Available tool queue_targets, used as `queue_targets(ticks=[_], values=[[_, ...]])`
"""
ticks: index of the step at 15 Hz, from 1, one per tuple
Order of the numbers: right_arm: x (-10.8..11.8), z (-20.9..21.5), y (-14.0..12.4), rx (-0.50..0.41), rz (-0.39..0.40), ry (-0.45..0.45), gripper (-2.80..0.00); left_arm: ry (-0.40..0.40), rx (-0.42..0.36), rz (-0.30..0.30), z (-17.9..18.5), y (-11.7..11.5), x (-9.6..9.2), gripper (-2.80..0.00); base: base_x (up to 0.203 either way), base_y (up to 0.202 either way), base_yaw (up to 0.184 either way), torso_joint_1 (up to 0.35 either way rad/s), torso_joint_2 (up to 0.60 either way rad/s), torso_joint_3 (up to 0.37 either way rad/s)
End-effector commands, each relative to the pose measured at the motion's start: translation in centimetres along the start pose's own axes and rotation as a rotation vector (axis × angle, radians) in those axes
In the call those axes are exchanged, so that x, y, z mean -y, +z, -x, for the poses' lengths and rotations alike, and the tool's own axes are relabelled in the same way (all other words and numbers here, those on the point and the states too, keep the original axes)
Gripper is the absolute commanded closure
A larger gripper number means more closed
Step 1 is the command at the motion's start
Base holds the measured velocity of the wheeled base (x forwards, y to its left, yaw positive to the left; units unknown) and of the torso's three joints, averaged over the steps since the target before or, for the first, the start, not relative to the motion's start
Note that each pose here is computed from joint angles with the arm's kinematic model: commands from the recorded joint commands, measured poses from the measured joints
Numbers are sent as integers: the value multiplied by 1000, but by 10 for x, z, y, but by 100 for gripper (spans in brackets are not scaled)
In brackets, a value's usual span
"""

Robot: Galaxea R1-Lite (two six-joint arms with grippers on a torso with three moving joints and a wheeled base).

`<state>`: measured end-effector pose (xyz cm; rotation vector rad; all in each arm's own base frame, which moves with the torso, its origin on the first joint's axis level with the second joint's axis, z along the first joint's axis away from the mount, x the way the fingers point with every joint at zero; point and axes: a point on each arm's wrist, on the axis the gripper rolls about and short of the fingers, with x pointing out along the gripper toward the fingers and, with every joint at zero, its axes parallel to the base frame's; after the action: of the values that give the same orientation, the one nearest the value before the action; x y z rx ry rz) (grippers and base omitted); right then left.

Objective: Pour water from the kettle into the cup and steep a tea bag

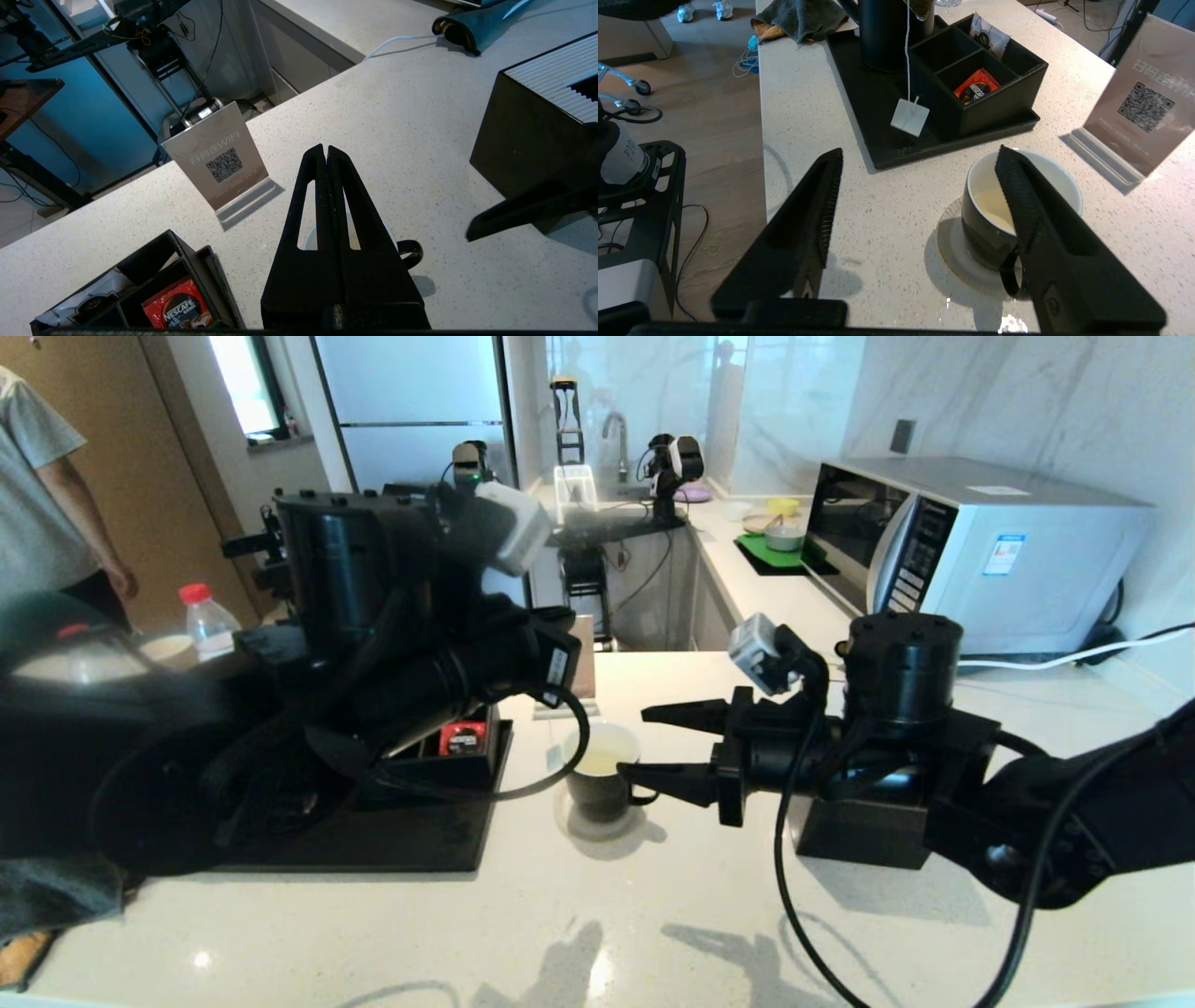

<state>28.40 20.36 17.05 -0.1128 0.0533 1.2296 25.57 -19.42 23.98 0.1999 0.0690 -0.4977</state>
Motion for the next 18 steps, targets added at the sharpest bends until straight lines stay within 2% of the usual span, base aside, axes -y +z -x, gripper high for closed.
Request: queue_targets(ticks=[1, 3, 5, 7, 14, 18], values=[[4, -18, -11, -1, 1, 22, -280, 3, 8, 1, 0, 1, 0, 0, 0, 0, 0, 0, 0, 0], [5, -30, -14, 23, 5, 35, -280, 5, 21, 4, 0, 5, -1, 0, 0, 0, 0, 0, 0, 0], [4, -42, -12, 81, -38, 52, -280, 6, 29, 6, 2, 7, -2, 0, 0, 0, 0, 0, 0, 0], [4, -52, -16, 115, -42, 64, -280, 9, 48, 9, 3, 13, -3, 0, 0, 0, 0, 0, 0, 0], [2, -74, -17, 145, -75, 97, -280, -1, 76, 13, 6, 23, 0, 0, 0, 0, 0, 0, 0, 0], [6, -80, -18, 202, -110, 104, -280, -23, 85, 12, 9, 25, 6, 0, 0, 0, 0, 0, 0, 0]])
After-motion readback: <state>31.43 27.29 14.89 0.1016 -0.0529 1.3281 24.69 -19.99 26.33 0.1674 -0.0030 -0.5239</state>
